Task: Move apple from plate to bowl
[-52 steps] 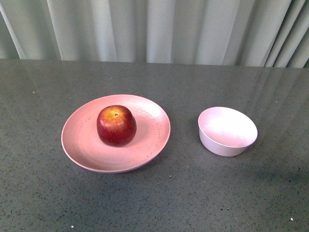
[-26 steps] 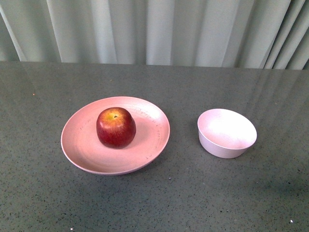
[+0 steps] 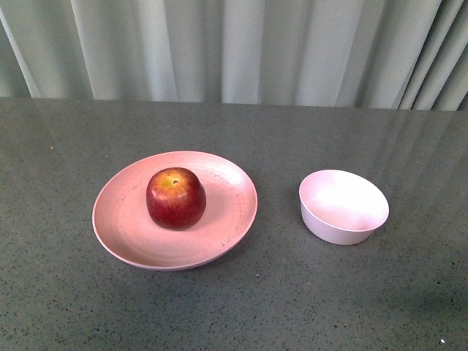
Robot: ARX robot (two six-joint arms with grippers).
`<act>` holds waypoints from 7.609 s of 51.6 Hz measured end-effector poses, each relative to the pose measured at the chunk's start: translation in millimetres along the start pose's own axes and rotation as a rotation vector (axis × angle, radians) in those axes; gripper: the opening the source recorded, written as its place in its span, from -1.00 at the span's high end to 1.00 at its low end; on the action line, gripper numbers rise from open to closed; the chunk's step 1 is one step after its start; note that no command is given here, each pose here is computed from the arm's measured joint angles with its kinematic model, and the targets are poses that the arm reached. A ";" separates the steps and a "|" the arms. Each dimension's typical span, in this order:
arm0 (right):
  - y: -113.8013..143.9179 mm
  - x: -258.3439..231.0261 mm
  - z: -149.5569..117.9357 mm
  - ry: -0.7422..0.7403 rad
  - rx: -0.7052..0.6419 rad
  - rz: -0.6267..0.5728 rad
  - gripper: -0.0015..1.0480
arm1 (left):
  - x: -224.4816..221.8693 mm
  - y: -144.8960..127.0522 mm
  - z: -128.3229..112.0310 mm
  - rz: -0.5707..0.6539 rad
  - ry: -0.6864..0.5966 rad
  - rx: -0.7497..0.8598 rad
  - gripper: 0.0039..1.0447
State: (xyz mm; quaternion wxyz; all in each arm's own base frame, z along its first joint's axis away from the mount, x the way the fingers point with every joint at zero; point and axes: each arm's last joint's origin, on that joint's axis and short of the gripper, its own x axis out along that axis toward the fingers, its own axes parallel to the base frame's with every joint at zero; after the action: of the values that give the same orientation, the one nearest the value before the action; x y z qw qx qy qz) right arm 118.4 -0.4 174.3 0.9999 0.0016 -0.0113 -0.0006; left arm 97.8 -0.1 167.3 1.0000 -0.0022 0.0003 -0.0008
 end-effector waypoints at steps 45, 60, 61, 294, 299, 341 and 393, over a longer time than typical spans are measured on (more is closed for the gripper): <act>0.1 -21.8 -2.9 0.005 0.000 -0.001 0.96 | 0.0 0.0 0.0 0.000 0.000 0.000 -0.83; 0.1 -21.8 -2.8 0.005 -0.001 -0.001 0.35 | 0.0 0.0 0.0 0.000 0.000 0.000 -0.83; 0.1 -21.8 -2.8 0.004 -0.001 -0.001 0.32 | 0.0 0.0 0.0 0.000 0.000 0.000 -0.83; 0.2 -21.9 -2.8 0.004 -0.001 0.000 -0.83 | 266.6 -310.1 -46.2 -0.783 0.787 -0.228 -0.35; 0.2 -21.9 -2.8 0.004 -0.001 0.000 -0.83 | 269.2 -312.2 -47.6 -0.781 0.793 -0.229 -0.37; 0.2 -21.9 -2.8 0.004 -0.001 0.000 -0.83 | 289.1 -270.3 -15.7 -0.709 0.681 -0.351 -0.84; 0.2 -21.9 -2.8 0.004 0.000 -0.001 -0.83 | 151.6 -46.9 5.5 -0.005 0.017 -0.008 0.97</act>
State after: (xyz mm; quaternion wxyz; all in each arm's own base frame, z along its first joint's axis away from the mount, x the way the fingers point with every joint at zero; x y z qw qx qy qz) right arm 96.6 -0.2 171.1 1.0000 0.0014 -0.0094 -0.0009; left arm 249.3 -47.2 172.9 0.9999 -0.0061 0.0089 -0.0034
